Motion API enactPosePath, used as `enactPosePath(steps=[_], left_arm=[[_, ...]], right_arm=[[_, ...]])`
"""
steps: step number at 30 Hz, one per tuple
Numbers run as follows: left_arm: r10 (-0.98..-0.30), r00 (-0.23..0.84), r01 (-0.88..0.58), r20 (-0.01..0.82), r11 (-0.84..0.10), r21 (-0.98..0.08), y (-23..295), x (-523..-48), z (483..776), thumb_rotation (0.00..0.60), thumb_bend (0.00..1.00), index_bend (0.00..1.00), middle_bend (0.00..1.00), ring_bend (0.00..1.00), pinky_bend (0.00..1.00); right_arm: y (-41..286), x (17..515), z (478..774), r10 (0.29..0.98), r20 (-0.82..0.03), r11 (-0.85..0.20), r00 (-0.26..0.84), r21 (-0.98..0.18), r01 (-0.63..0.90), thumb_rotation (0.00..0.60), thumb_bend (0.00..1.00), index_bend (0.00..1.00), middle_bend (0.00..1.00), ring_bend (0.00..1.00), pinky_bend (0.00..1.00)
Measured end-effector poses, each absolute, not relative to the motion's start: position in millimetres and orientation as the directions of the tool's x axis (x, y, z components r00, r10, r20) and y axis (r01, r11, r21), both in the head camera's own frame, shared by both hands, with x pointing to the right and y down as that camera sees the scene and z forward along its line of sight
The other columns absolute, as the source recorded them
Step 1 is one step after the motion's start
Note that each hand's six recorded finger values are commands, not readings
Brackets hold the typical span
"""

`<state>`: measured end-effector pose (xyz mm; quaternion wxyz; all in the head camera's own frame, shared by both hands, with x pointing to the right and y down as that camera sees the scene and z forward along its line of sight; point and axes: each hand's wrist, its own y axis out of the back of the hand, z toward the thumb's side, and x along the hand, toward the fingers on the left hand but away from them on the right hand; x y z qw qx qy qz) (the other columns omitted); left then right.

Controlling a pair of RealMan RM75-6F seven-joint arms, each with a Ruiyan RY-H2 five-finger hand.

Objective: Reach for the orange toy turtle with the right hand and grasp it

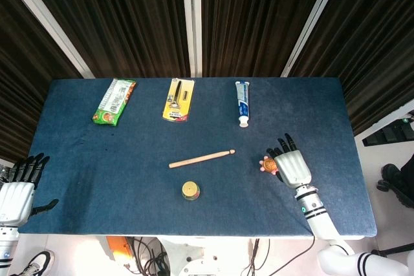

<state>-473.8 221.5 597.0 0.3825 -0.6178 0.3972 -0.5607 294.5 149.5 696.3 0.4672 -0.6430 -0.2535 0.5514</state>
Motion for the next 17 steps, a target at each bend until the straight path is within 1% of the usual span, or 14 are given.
enactPosePath(steps=[3, 6, 10, 13, 17], left_arm=[[-0.921, 0.057, -0.060, 0.385, -0.388, -0.920, 221, -473, 596, 0.600, 0.06, 0.06, 0.00, 0.00, 0.00], [-0.922, 0.059, -0.060, 0.382, -0.386, -0.921, 220, -471, 594, 0.600, 0.06, 0.06, 0.00, 0.00, 0.00], [-0.923, 0.065, -0.058, 0.380, -0.384, -0.922, 219, -467, 592, 0.600, 0.06, 0.06, 0.00, 0.00, 0.00], [-0.924, 0.068, -0.051, 0.375, -0.379, -0.924, 217, -465, 589, 0.600, 0.06, 0.06, 0.00, 0.00, 0.00], [-0.926, 0.071, -0.044, 0.371, -0.375, -0.926, 217, -464, 587, 0.600, 0.06, 0.06, 0.00, 0.00, 0.00]], right_arm=[[148, 302, 679, 0.867, -0.431, -0.407, 0.249, -0.902, -0.144, 0.600, 0.02, 0.00, 0.00, 0.00, 0.00], [151, 320, 657, 0.896, -0.387, -0.372, 0.220, -0.922, -0.106, 0.600, 0.02, 0.00, 0.00, 0.00, 0.00], [164, 362, 623, 0.929, -0.338, -0.332, 0.149, -0.941, -0.066, 0.600, 0.02, 0.00, 0.00, 0.00, 0.00], [175, 392, 603, 0.945, -0.312, -0.310, 0.102, -0.950, -0.035, 0.600, 0.02, 0.00, 0.00, 0.00, 0.00], [186, 414, 595, 0.949, -0.308, -0.310, 0.067, -0.951, 0.015, 0.600, 0.03, 0.00, 0.00, 0.00, 0.00]])
